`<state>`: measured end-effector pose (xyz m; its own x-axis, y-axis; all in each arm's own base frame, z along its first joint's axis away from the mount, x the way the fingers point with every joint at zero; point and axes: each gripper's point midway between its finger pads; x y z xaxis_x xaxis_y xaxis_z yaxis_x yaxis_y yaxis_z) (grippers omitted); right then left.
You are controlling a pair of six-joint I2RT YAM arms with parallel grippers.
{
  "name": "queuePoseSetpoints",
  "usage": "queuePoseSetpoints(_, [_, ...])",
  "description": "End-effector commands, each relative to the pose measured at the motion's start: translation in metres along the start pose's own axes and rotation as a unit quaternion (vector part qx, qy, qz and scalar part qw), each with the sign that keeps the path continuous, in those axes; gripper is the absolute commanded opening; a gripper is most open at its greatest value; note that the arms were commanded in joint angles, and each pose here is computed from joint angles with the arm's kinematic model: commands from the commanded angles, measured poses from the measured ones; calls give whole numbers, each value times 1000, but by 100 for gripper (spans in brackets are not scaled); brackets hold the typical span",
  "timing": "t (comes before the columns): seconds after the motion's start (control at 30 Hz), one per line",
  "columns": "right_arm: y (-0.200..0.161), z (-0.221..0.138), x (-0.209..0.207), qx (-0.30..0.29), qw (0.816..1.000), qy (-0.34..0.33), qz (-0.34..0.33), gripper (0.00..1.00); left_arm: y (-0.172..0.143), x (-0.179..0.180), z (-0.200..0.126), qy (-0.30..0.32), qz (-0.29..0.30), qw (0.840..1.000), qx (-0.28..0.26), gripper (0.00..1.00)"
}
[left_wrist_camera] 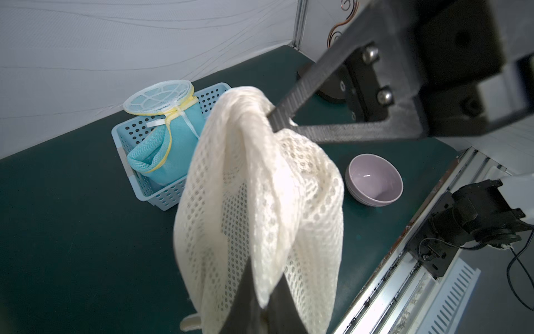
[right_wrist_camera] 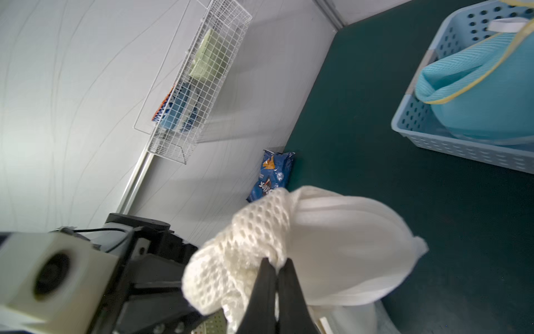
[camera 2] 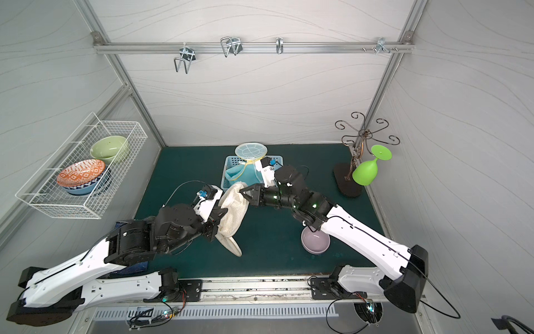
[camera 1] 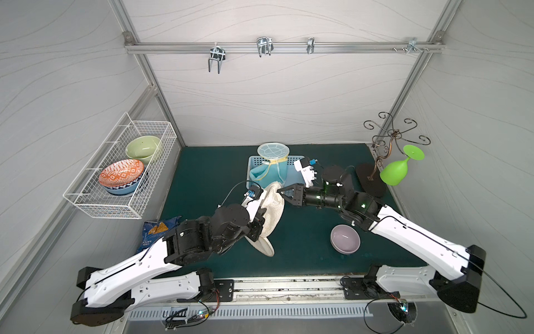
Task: Turn the laundry bag inside out
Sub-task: Turn over the laundry bag.
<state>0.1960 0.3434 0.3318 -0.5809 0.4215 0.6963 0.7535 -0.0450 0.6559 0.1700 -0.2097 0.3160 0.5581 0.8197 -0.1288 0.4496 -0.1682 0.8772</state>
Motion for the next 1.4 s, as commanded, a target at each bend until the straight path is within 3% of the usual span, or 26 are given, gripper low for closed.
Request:
queuePoseSetpoints(0.0, [7, -12, -46, -62, 995, -59, 48, 0, 52, 11, -36, -6, -53, 990, -132, 0])
queuePoseSetpoints(0.2, [-37, 0, -104, -47, 986, -103, 119, 0, 79, 20, -71, -31, -77, 973, -214, 0])
queuePoseSetpoints(0.33, [-59, 14, -109, -29, 987, -60, 147, 0, 97, 26, -89, -31, -89, 960, -263, 0])
queuePoseSetpoints(0.47, [-76, 20, -92, -18, 989, 39, 139, 0, 111, 34, -109, -26, -81, 945, -315, 0])
queuePoseSetpoints(0.53, [-96, 23, -98, 12, 989, 34, 141, 0, 114, 30, -109, -28, -59, 947, -316, 0])
queuePoseSetpoints(0.67, [-109, 20, -94, 71, 991, -11, 111, 0, 106, -5, -92, -78, 32, 968, -236, 0])
queuePoseSetpoints(0.7, [-107, 15, -95, 75, 991, -29, 104, 8, 103, -8, -87, -79, 43, 971, -224, 0])
queuePoseSetpoints(0.8, [-84, -13, -90, 50, 992, -85, 77, 50, 98, -8, -77, -66, 48, 973, -215, 0])
queuePoseSetpoints(0.83, [-75, -25, -88, 32, 992, -100, 66, 57, 97, -8, -75, -65, 49, 973, -216, 0])
queuePoseSetpoints(0.9, [-59, -49, -79, -4, 993, -105, 54, 63, 94, -9, -69, -62, 54, 973, -217, 0])
queuePoseSetpoints(1.03, [-21, -87, -23, -61, 998, -11, 11, 72, 85, -14, -51, -44, 93, 977, -188, 0])
queuePoseSetpoints(1.2, [6, -91, 20, -58, 997, 48, 10, 78, 82, -30, -38, 0, 158, 966, -202, 0])
queuePoseSetpoints(1.37, [18, -83, 40, -55, 997, 55, 17, 80, 80, -53, -19, 91, 252, 941, -205, 0])
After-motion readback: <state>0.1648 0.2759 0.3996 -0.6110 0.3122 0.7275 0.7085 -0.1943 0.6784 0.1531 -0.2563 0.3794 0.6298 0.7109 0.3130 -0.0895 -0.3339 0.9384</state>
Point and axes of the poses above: each gripper's point midway between its finger pads, its own z axis out along the fingers, its own x axis along the line the jaws close on, y = z × x, and after that the axes turned 5 degrees about -z, right-handed
